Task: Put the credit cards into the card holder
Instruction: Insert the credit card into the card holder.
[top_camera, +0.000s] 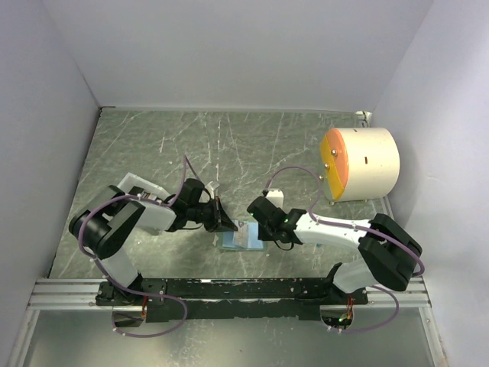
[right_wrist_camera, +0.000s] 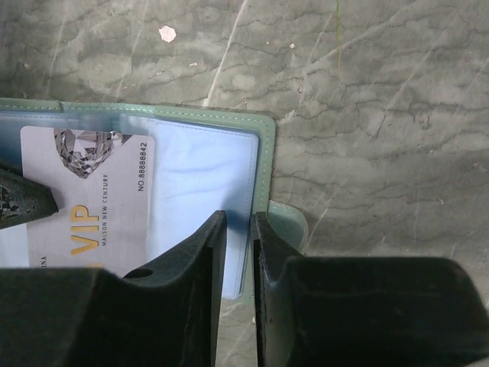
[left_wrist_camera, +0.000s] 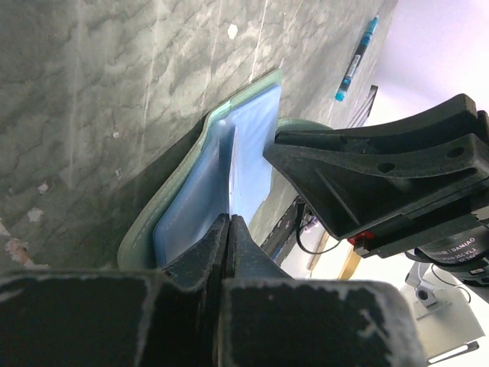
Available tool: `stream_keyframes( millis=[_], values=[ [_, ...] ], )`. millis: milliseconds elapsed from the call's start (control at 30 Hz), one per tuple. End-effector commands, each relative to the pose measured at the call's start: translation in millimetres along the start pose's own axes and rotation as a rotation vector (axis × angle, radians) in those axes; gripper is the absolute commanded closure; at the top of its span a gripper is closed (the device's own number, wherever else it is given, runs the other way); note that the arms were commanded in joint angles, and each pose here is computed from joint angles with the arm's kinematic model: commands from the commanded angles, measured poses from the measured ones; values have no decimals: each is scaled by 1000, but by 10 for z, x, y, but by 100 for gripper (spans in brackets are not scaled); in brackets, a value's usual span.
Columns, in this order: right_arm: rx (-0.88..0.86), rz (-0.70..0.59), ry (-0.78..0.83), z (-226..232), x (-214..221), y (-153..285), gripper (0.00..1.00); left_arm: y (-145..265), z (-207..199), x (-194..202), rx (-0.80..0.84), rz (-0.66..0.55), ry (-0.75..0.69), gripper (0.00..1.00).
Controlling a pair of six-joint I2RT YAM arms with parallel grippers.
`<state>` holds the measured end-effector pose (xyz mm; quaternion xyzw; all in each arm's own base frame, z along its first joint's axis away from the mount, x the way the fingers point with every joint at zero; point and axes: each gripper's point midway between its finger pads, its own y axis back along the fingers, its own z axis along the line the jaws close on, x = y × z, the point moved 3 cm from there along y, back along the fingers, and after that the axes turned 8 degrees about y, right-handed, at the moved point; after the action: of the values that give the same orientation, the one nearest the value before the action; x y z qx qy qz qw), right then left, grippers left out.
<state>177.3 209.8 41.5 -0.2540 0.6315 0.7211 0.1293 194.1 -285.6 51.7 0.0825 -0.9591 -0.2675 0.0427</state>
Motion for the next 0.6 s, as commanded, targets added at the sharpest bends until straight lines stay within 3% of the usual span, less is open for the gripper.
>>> stream_keyframes(
  millis=[0,567],
  values=[
    [60,16,25,-163,146,-86,82,-13,-23,13,22,-17,-3,93],
    [55,15,18,-175,166,-74,83,-86,123,92,33,-10,71,93]
  ],
)
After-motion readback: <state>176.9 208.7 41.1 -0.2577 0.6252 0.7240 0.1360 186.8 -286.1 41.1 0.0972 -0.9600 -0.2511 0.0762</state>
